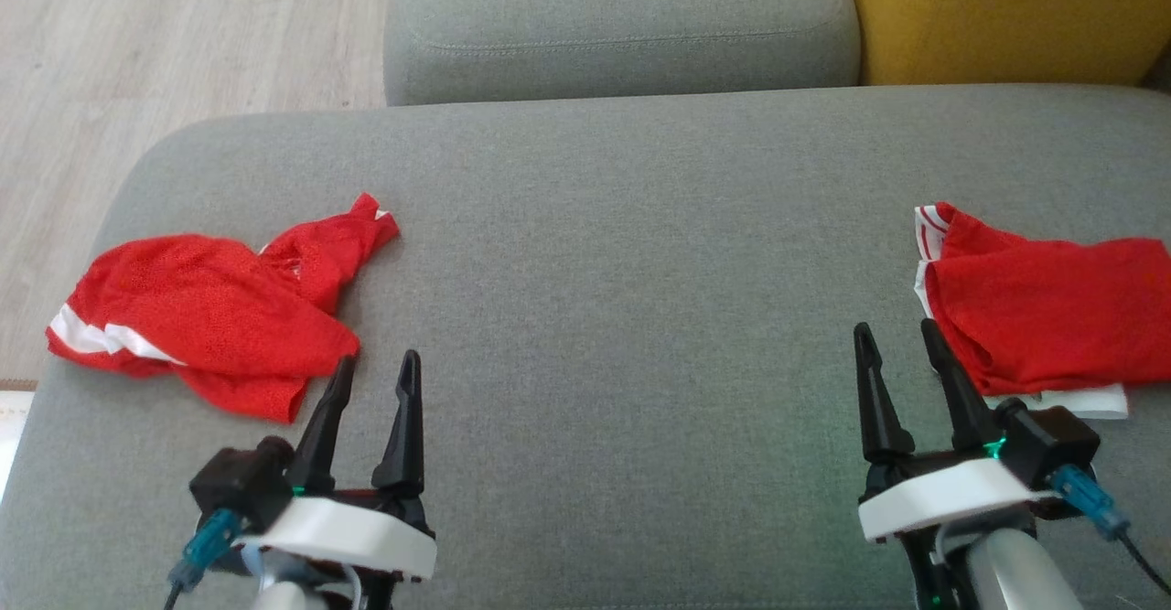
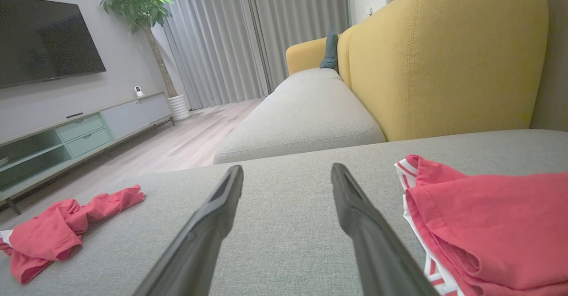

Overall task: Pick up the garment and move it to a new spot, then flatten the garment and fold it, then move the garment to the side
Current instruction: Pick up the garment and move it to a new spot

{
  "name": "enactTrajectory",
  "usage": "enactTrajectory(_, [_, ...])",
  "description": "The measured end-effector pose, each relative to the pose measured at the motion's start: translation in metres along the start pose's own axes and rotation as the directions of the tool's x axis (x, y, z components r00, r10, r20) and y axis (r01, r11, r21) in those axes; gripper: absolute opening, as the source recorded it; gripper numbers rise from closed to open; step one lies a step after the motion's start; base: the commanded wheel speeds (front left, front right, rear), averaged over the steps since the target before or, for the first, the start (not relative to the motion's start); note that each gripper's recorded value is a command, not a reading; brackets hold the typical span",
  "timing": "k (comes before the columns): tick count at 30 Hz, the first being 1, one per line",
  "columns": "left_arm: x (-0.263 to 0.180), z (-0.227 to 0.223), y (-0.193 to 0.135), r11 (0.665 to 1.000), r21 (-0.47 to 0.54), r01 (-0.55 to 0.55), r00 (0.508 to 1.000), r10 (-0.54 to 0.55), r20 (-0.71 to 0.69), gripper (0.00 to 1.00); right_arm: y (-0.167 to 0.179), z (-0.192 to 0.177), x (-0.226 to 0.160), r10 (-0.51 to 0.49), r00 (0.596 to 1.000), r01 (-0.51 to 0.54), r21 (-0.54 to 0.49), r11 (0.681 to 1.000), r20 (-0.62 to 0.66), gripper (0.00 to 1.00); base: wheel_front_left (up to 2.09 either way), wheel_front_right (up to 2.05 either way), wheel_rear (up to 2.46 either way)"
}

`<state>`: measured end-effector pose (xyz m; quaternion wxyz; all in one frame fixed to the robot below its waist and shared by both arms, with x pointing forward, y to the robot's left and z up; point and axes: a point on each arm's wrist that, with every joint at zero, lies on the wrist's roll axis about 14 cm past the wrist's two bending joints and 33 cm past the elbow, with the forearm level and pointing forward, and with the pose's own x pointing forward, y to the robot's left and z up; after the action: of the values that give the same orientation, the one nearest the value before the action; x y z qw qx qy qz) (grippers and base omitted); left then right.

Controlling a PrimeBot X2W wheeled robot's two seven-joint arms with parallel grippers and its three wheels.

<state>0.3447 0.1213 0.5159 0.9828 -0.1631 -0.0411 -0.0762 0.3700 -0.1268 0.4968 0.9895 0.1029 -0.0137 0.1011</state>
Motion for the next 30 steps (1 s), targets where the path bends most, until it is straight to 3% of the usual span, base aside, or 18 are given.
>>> enactTrajectory(7, [-0.004, -0.001, 0.004, 1.0, 0.001, -0.016, 1.0, 0.016, -0.005, 1.0, 0.006, -0.002, 0.005, 0.018, 1.0, -0.018, 0.007, 1.0, -0.005, 1.0, 0.0, 0.0, 0.0])
enactTrajectory(16, [-0.023, 0.009, 0.037, 0.991, 0.017, -0.129, 0.991, 0.129, 0.026, 1.0, 0.05, -0.014, 0.021, 0.154, 0.987, -0.153, 0.027, 0.988, -0.038, 1.0, 0.0, 0.0, 0.0])
enactTrajectory(30, [-0.076, 0.031, 0.095, 0.934, 0.04, -0.355, 0.931, 0.35, 0.101, 1.0, 0.138, -0.041, 0.035, 0.404, 0.908, -0.397, 0.075, 0.915, -0.113, 1.0, 0.0, 0.0, 0.0])
